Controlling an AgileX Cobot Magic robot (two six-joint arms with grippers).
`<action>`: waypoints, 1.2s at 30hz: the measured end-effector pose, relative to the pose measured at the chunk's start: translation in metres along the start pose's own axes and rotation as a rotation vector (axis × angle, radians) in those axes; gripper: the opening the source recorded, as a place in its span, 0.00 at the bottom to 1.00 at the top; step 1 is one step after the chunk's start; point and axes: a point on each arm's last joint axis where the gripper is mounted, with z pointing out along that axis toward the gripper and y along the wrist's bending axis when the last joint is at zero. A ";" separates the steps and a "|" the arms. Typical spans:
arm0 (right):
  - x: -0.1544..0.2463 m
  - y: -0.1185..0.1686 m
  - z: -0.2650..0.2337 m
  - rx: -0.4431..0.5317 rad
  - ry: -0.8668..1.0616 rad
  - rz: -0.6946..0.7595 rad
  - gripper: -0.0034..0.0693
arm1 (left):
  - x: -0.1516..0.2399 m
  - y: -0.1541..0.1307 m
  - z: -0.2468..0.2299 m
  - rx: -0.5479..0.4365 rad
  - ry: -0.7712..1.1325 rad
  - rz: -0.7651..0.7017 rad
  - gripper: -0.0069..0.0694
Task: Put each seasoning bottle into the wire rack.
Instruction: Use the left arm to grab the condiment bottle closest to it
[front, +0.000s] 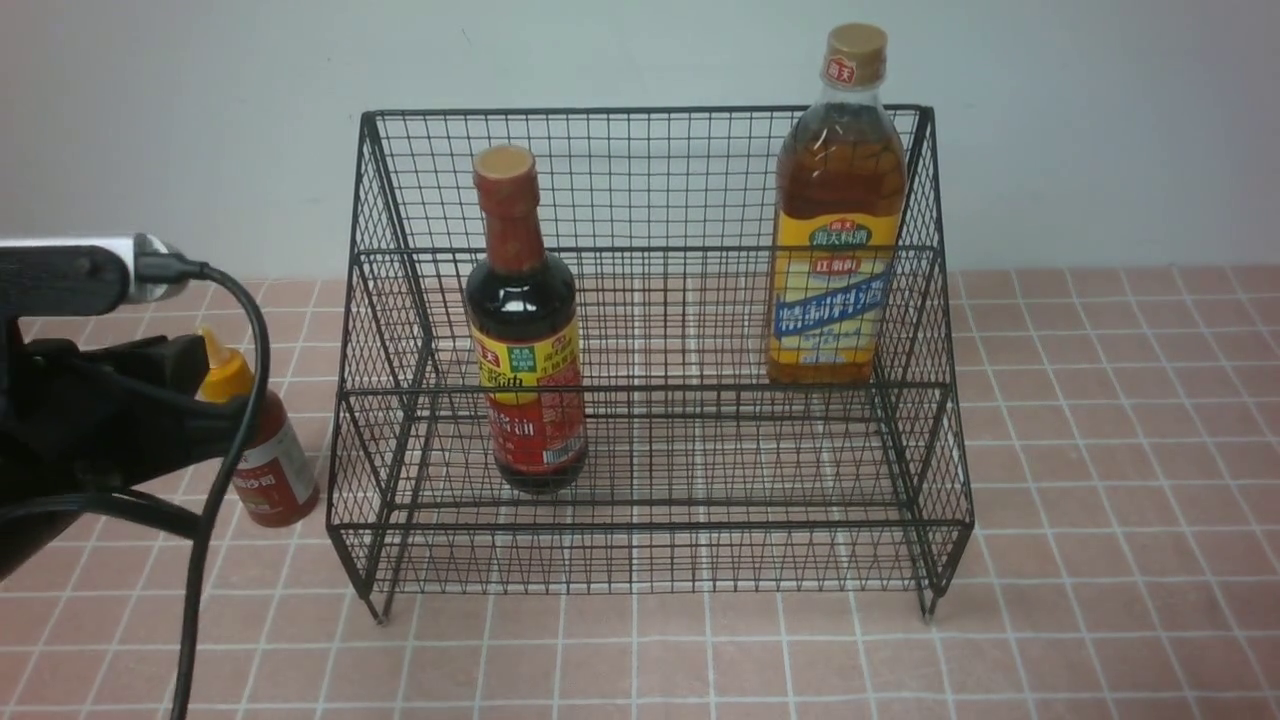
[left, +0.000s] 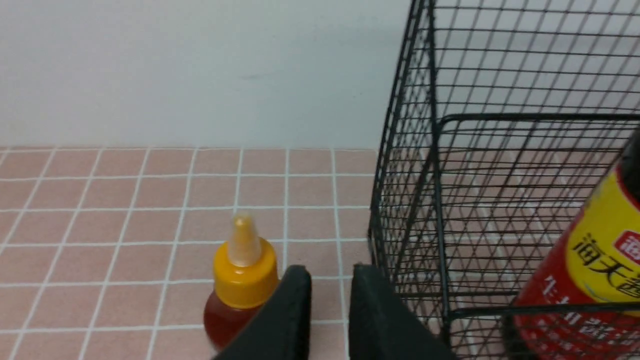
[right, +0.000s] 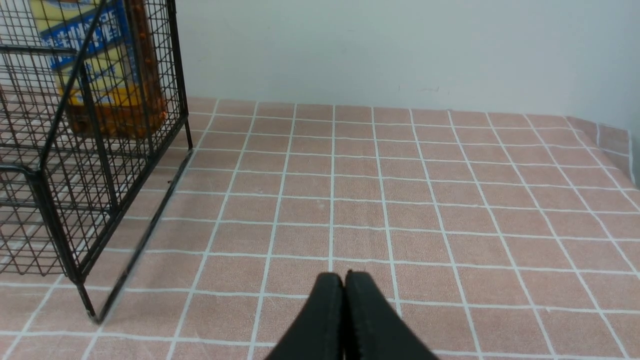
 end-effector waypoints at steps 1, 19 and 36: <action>0.000 0.000 0.000 0.000 0.000 0.000 0.03 | -0.001 -0.001 -0.003 0.005 -0.007 0.001 0.23; 0.000 0.000 0.000 0.000 0.000 0.000 0.03 | 0.021 0.001 -0.023 0.004 -0.231 0.267 0.34; 0.000 0.000 0.000 0.000 0.000 0.000 0.03 | 0.042 0.022 0.021 -0.121 -0.280 0.082 0.72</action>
